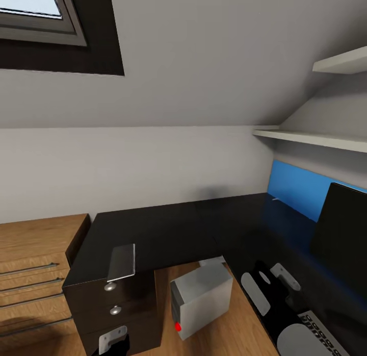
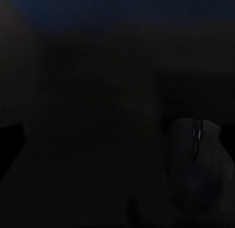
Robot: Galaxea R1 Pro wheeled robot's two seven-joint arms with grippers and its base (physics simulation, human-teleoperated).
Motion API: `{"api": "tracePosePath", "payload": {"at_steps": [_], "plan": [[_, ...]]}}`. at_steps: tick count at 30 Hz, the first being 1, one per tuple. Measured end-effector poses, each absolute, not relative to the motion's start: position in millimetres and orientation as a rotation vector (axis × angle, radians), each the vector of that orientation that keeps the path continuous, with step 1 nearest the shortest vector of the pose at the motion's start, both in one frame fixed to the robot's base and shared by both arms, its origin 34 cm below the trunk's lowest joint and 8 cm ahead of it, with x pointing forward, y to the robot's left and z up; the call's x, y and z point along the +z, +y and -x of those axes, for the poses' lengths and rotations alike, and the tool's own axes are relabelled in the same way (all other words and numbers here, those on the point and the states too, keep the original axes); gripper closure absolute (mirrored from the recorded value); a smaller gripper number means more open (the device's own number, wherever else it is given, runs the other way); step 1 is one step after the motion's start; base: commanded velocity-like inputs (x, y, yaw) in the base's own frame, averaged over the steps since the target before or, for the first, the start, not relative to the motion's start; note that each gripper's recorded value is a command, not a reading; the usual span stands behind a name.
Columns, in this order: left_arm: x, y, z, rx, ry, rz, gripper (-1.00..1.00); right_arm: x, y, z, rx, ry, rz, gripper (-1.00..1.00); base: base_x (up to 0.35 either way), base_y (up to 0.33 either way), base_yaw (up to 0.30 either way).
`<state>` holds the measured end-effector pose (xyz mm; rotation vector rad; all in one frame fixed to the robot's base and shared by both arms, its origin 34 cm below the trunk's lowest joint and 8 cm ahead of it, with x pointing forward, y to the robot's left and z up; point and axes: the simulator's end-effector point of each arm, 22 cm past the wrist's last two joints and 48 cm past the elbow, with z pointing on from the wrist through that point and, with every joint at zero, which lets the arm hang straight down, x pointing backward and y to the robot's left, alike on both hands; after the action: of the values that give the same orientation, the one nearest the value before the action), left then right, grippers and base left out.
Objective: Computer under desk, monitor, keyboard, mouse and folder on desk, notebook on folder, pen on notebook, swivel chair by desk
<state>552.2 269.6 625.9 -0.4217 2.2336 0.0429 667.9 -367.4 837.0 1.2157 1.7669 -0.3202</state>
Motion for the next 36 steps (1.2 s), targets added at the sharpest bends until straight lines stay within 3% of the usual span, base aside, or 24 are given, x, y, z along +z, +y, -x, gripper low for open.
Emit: {"api": "tracePosePath", "payload": {"at_steps": [9,36], "plan": [[626,270,-552,0.044,2.234,0.421,-1.00,860,-329,-676,-0.332,1.773,-1.072,-1.00,0.000,0.000,0.161],[625,267,-551,0.042,2.236,0.418,-1.00,837,-229,-678,-0.260,1.902,-0.816,-1.00,0.000,0.000,0.274]]}}
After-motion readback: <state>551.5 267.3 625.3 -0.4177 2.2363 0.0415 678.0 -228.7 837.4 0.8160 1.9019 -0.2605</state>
